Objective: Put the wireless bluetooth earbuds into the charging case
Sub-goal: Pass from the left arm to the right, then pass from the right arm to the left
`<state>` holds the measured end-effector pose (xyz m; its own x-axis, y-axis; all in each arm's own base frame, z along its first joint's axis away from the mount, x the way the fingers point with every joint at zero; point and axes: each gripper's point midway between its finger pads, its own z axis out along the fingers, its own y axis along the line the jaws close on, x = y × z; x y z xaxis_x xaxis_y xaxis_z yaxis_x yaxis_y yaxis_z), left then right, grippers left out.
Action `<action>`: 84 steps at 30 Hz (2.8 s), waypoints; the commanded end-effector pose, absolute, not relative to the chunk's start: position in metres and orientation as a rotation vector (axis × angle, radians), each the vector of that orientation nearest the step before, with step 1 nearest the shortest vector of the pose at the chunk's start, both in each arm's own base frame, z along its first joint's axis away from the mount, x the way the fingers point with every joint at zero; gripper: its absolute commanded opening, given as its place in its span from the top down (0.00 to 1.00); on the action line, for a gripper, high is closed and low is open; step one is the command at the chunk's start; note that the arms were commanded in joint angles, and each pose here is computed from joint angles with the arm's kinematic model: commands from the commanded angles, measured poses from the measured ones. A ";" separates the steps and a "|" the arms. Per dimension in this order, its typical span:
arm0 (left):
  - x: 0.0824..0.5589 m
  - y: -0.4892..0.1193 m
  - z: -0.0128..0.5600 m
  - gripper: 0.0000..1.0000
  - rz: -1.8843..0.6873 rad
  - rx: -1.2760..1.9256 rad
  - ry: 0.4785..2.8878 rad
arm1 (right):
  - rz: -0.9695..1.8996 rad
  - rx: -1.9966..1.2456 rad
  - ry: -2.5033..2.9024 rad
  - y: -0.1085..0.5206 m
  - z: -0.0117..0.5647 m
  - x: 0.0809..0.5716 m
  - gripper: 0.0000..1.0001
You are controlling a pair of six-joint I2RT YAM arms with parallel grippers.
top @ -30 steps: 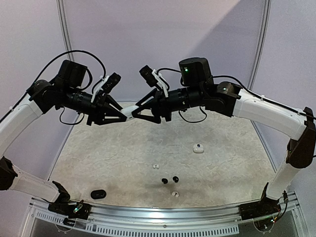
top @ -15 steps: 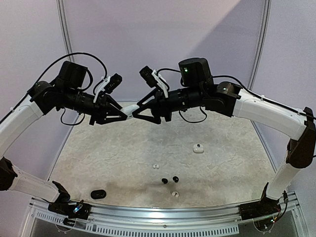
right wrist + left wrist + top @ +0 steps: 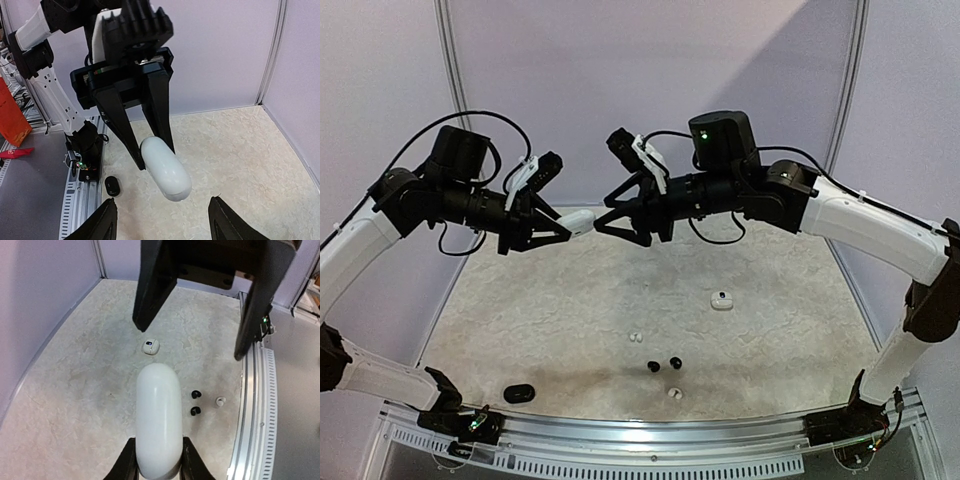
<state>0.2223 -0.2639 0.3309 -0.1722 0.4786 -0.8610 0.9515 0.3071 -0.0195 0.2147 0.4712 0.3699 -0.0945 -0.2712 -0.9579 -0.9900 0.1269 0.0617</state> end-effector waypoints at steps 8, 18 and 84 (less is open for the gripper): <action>0.236 -0.250 0.321 1.00 -0.097 1.695 1.149 | 0.963 -1.242 1.544 0.452 0.393 0.214 0.33; 0.238 -0.277 0.340 1.00 0.728 1.539 0.054 | 1.011 -1.186 1.719 0.469 0.367 0.227 0.34; 0.222 -0.301 0.438 0.42 -1.265 0.901 1.332 | 1.162 -1.028 1.169 0.467 0.435 0.212 1.00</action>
